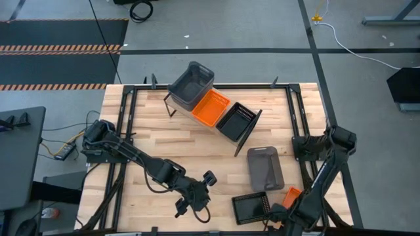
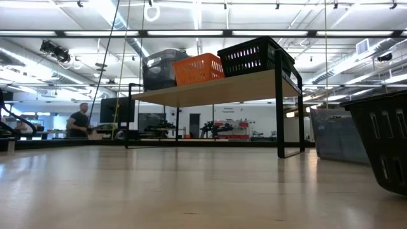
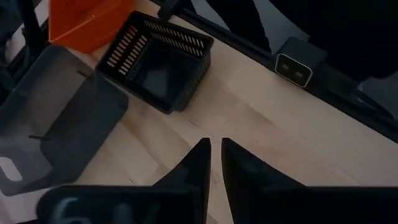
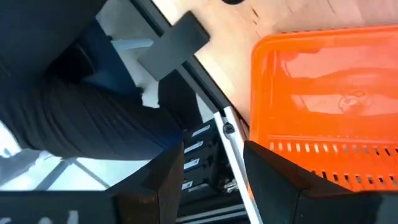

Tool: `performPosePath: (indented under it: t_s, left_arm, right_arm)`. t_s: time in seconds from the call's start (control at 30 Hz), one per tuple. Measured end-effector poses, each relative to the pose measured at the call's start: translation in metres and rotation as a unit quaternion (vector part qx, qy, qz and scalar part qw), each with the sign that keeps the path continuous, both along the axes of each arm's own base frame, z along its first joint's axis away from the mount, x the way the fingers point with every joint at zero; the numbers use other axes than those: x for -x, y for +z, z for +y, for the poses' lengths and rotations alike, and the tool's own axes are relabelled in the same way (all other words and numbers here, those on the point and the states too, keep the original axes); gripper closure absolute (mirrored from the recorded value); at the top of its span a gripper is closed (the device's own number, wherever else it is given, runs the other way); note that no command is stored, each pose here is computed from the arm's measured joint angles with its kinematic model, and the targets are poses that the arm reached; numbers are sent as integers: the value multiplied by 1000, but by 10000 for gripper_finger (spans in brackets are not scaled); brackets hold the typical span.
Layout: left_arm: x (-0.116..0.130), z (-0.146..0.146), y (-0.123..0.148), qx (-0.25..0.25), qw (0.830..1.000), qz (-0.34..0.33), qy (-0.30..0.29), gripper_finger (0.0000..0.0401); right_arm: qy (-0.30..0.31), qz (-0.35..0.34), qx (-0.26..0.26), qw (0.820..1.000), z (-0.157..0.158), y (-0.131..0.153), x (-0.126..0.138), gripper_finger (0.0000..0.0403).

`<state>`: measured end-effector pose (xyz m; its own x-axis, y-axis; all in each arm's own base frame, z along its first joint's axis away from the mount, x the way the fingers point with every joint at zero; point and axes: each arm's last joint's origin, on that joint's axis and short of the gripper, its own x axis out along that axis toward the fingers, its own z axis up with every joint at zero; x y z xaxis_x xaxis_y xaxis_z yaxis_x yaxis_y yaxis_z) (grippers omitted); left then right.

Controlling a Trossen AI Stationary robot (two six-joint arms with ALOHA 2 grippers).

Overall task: Stack baskets on shelf by color
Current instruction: Stack the top orange basket on top of the other orange basket on the shelf

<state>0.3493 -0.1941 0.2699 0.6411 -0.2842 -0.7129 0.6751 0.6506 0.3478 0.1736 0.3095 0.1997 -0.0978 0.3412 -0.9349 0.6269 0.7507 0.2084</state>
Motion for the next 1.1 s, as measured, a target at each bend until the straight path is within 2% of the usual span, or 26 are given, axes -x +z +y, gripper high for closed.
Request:
performPosePath:
  t_s: [0.2, 0.43, 0.73, 0.9, 1.1]
  left_arm:
    - [0, 0, 0, 15, 1000, 8, 18, 358]
    - [2, 0, -2, 24, 998, 23, 45, 360]
    - [5, -4, -2, 36, 997, 31, 57, 360]
    - [7, -7, -2, 32, 997, 29, 57, 362]
    - [8, -9, -2, 29, 998, 27, 58, 362]
  right_arm:
    - [-3, 9, 20, 1000, 1, -6, 3, 229]
    - [6, 25, 84, 996, -5, -10, 16, 235]
    - [18, 0, 106, 994, -4, -10, 22, 255]
    - [26, -3, 108, 994, -4, -10, 22, 294]
    - [30, -8, 106, 994, -4, -9, 22, 384]
